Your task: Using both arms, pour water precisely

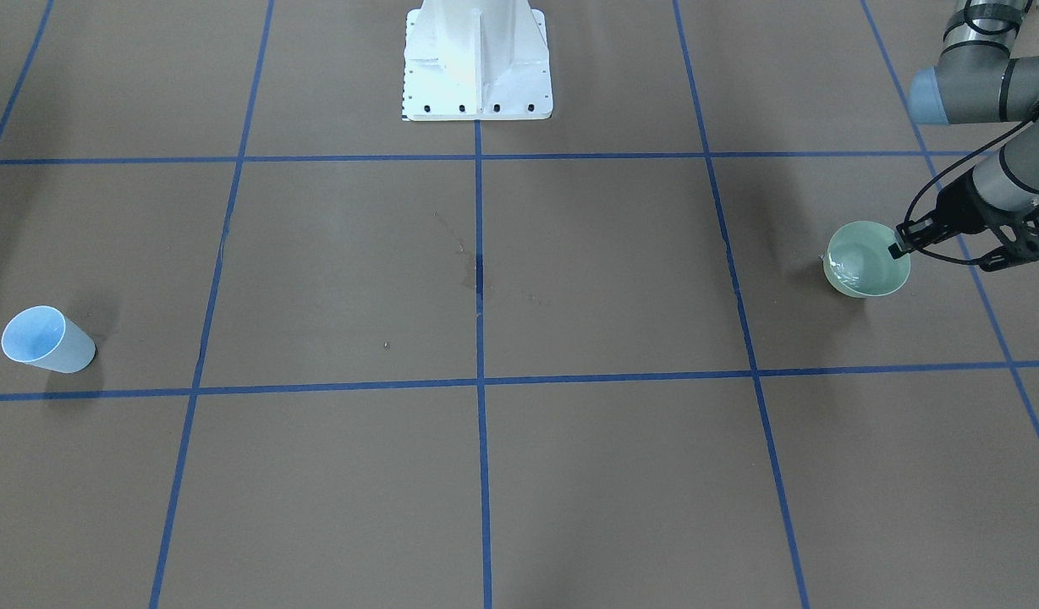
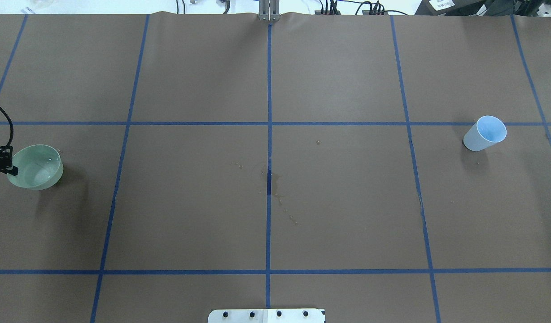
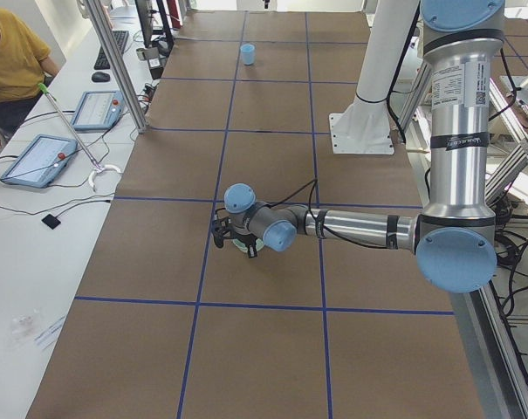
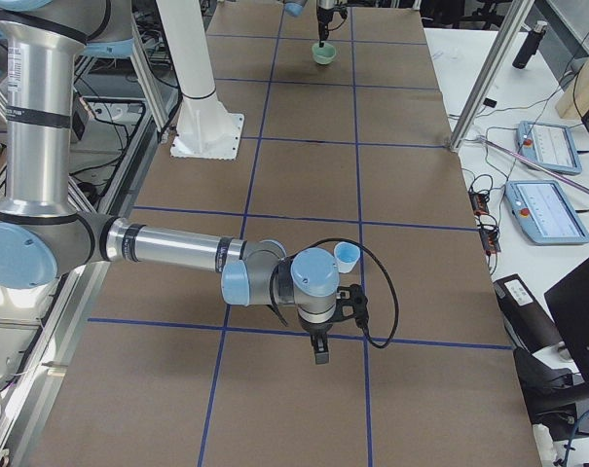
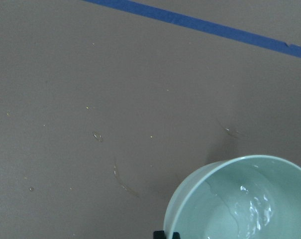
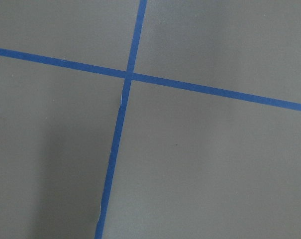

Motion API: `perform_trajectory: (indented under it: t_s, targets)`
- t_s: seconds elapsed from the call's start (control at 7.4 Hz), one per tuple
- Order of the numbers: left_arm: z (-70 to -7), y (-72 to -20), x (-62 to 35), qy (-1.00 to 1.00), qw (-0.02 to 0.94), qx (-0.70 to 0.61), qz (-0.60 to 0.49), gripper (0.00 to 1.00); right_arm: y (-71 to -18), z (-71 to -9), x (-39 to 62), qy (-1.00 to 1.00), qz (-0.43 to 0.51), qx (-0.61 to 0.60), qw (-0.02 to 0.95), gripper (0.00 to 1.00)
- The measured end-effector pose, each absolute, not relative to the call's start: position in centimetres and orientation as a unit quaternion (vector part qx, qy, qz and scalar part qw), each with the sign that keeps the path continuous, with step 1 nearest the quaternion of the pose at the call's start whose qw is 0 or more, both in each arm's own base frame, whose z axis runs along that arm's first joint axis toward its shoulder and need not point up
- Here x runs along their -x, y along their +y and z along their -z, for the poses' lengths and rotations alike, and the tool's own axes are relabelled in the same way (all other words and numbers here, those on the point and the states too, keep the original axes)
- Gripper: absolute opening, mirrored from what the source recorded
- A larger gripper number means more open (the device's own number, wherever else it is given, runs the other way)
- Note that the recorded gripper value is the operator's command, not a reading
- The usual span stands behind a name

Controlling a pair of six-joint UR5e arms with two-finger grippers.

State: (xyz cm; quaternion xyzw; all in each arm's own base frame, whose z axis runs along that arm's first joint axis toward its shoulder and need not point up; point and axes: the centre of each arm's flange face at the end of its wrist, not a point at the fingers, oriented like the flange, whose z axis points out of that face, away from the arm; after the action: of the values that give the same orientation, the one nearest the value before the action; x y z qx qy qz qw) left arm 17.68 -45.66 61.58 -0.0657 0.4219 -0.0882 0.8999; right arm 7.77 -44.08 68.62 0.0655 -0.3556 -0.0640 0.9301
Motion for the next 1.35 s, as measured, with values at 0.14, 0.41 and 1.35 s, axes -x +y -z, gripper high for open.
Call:
perform_trajectory:
  t_s: [0.14, 0.41, 1.35]
  targets:
    - [-62.1, -45.6, -17.6, 0.425, 0.899, 0.065, 0.087, 0.97, -44.1, -68.6, -7.8, -0.356, 0.064, -0.066, 0.93, 1.0]
    - [-62.3, -45.7, -17.6, 0.427, 0.898, 0.062, 0.082, 1.0, -44.1, -68.5, -7.8, -0.356, 0.064, -0.067, 0.93, 1.0]
    - [-61.9, -48.6, -7.8, 0.436, 0.898, -0.035, 0.052, 1.0, -44.2, -68.5, -7.4, -0.357, 0.067, -0.064, 0.929, 1.0]
